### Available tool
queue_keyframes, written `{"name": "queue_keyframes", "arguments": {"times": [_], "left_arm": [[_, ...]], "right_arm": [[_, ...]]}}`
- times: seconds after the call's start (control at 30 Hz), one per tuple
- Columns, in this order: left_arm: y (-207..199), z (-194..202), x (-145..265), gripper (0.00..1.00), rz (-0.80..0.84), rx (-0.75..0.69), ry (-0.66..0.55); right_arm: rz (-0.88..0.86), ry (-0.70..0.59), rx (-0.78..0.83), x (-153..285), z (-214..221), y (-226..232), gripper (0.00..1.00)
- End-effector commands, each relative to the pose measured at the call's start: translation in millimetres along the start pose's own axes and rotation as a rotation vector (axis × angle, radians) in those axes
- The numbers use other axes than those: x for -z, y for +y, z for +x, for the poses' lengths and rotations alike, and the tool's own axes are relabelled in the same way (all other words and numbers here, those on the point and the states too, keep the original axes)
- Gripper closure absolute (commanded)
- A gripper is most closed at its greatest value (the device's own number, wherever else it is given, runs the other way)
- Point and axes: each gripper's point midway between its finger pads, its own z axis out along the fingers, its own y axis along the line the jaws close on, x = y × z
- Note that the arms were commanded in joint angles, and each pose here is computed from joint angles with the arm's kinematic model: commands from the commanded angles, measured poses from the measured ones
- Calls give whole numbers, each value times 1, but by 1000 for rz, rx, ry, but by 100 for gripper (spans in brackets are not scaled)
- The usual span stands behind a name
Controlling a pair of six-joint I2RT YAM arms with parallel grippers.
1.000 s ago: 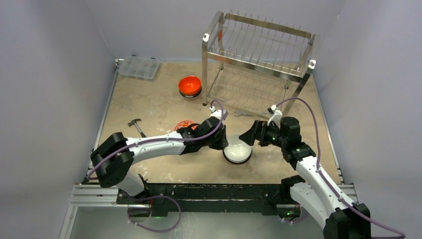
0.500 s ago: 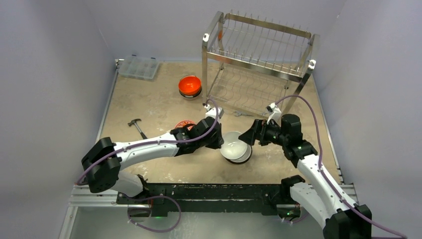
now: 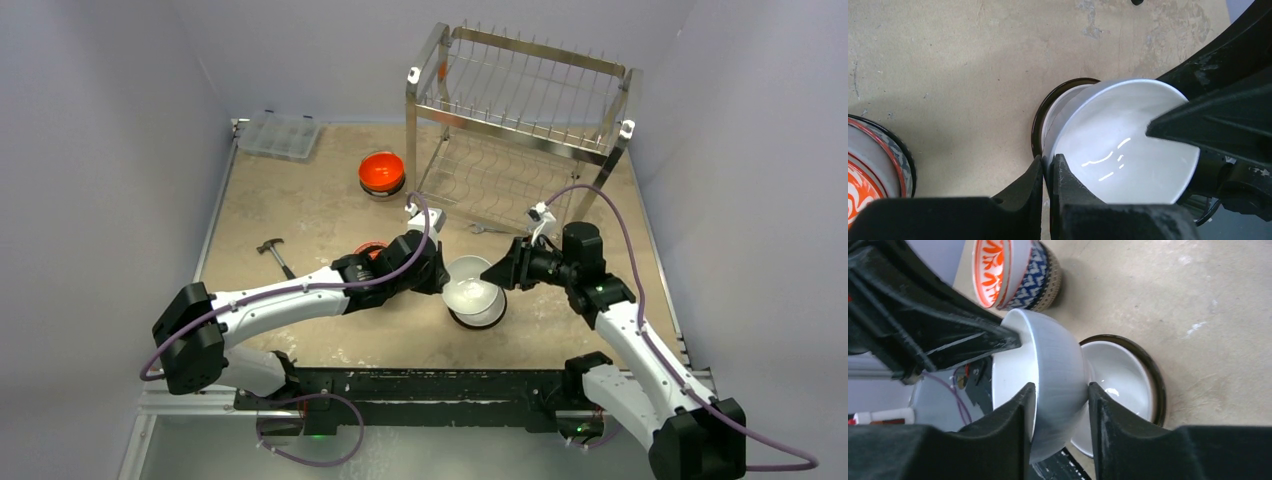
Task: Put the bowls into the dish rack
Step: Pick up the bowl from the center of the board.
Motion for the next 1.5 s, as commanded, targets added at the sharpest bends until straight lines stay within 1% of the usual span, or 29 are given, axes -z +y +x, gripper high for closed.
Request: {"name": "queue_keyframes", "arguments": {"times": [0.0,0.03,0.1,0.2,0.27,0.43,0.57,0.67,0.7,0.83,0.93,1.2,1.4,1.47], "left_arm": [[-35,-42,19,100,115,27,-114],[-36,-41,19,100,116,26,-112],[-35,-40,19,100,110,26,-109],[-33,-40,19,86,103,28,-109],[-31,-40,20,76,96,29,-111],[-28,-41,24,42,83,43,-121],[-28,-40,27,19,99,75,-124],[-36,-39,32,5,156,100,-128],[-39,-40,34,2,176,110,-132],[-46,-36,38,1,244,163,-118],[-51,-26,37,1,298,210,-74],[-74,-16,37,1,533,358,-31],[-93,-9,23,2,642,425,26],[-99,-6,19,4,679,451,48]], "right_arm": [[-68,-20,59,2,-14,19,66],[-65,-20,57,2,-14,18,74],[-60,-20,58,1,-14,17,85],[-45,-16,58,0,-13,13,100],[-39,-14,59,0,-12,11,100],[-21,-18,68,1,-12,9,100],[2,-40,78,3,-17,7,100],[8,-59,90,4,-21,9,100],[11,-63,92,5,-23,8,100],[11,-71,96,4,-27,10,100],[5,-80,103,5,-30,13,100],[-21,-111,118,11,-39,26,100],[-19,-125,120,13,-40,26,100],[-20,-126,121,13,-40,27,100]]}}
